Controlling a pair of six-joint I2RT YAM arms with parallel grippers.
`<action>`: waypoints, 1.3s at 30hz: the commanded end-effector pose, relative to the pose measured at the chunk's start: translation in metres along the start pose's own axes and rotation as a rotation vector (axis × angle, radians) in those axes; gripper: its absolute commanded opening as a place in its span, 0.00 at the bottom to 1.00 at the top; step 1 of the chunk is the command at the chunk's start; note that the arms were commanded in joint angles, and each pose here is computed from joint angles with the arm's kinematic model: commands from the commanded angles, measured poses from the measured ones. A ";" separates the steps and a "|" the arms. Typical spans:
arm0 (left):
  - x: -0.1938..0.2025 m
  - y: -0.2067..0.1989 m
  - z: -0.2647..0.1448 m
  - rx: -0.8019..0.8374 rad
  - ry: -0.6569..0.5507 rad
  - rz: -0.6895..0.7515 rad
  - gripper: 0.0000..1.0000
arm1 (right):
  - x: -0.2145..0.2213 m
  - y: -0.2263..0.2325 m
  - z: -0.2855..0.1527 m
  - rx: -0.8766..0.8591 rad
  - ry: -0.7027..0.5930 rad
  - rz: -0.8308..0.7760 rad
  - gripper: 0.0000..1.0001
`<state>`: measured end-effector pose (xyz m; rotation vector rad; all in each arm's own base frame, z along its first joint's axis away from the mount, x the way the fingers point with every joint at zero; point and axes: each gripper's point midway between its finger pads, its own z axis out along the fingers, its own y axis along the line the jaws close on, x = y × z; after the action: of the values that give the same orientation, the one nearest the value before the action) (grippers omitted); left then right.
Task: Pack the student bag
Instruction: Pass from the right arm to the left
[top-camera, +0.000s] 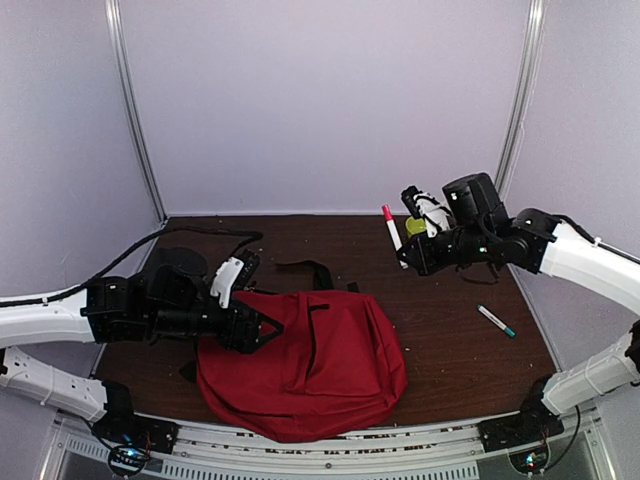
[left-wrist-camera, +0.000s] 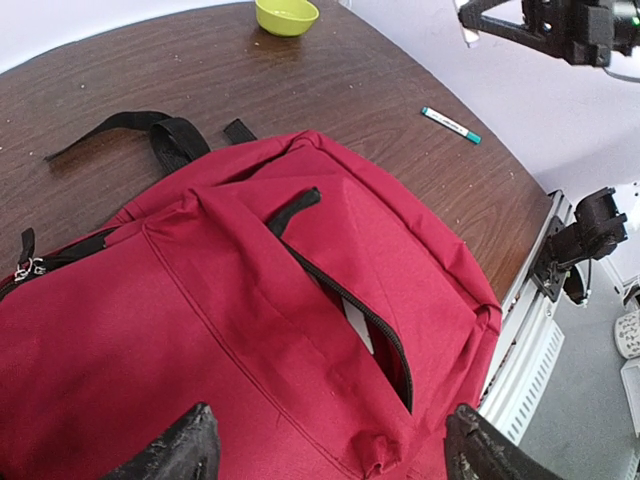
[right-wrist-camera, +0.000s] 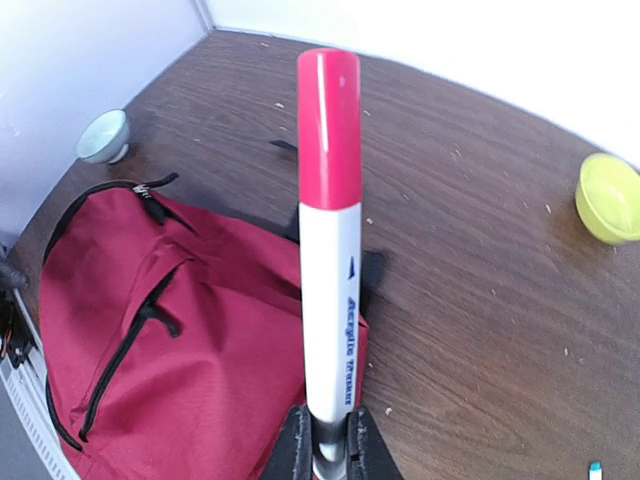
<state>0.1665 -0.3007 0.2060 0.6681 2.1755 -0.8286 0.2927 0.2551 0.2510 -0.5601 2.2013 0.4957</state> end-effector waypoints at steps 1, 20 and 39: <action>-0.009 -0.006 -0.003 0.032 -0.030 0.023 0.80 | -0.008 0.024 -0.008 -0.017 -0.139 -0.167 0.00; -0.056 -0.098 -0.023 0.463 -0.089 0.249 0.65 | 0.105 0.154 -0.010 -0.297 0.028 -0.778 0.00; -0.056 -0.123 0.007 0.558 -0.053 0.245 0.44 | 0.088 0.157 -0.029 -0.309 -0.034 -0.786 0.00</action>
<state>0.1254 -0.3830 0.2618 1.1393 1.8765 -1.2467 0.1402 0.3482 0.2070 -1.4926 1.7257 0.3869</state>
